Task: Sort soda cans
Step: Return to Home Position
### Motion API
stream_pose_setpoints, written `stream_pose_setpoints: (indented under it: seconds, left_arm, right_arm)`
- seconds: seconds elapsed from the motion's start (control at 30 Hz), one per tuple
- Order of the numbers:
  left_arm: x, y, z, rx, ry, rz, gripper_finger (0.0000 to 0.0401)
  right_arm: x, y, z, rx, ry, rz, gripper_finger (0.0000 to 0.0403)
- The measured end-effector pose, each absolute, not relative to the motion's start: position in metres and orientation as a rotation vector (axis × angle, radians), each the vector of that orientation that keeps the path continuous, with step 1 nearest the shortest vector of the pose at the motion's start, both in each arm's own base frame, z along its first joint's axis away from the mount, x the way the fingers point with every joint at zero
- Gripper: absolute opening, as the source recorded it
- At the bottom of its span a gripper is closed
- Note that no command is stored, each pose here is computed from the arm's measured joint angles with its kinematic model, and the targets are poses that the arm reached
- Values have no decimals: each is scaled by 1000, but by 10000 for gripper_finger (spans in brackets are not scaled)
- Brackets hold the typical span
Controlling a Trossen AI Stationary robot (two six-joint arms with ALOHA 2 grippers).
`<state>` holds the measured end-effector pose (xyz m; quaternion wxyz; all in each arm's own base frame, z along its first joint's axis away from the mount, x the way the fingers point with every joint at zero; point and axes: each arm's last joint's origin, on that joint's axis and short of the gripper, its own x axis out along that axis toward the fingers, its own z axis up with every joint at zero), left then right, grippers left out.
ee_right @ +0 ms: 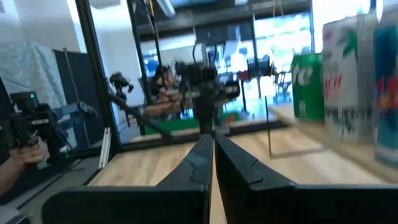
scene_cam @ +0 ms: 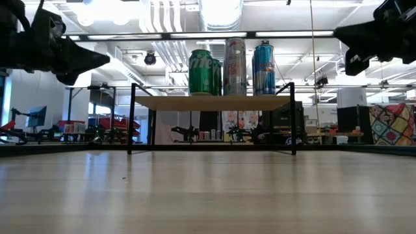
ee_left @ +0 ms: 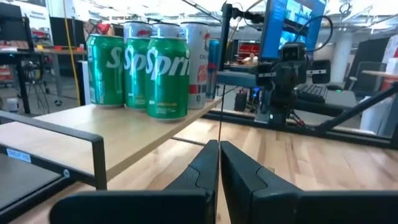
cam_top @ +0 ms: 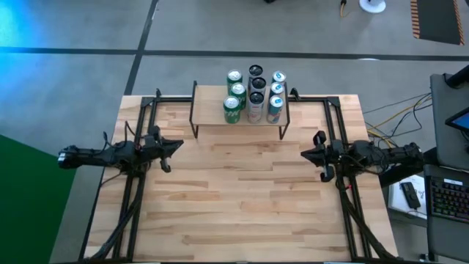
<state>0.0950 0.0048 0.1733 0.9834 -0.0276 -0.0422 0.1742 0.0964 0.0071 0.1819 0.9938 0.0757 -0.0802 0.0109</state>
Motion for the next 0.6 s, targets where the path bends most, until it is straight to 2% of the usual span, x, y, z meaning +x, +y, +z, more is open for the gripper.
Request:
stream_pose_setpoints:
  seconds: [0.17, 0.6]
  left_arm:
    - [95, 5, 176, -71, -111, 356, 0]
    - [97, 6, 171, -65, -55, 412, 0]
  right_arm:
    - [95, 7, 188, 127, -224, 10, 9]
    - [98, 7, 184, 129, -180, 5, 9]
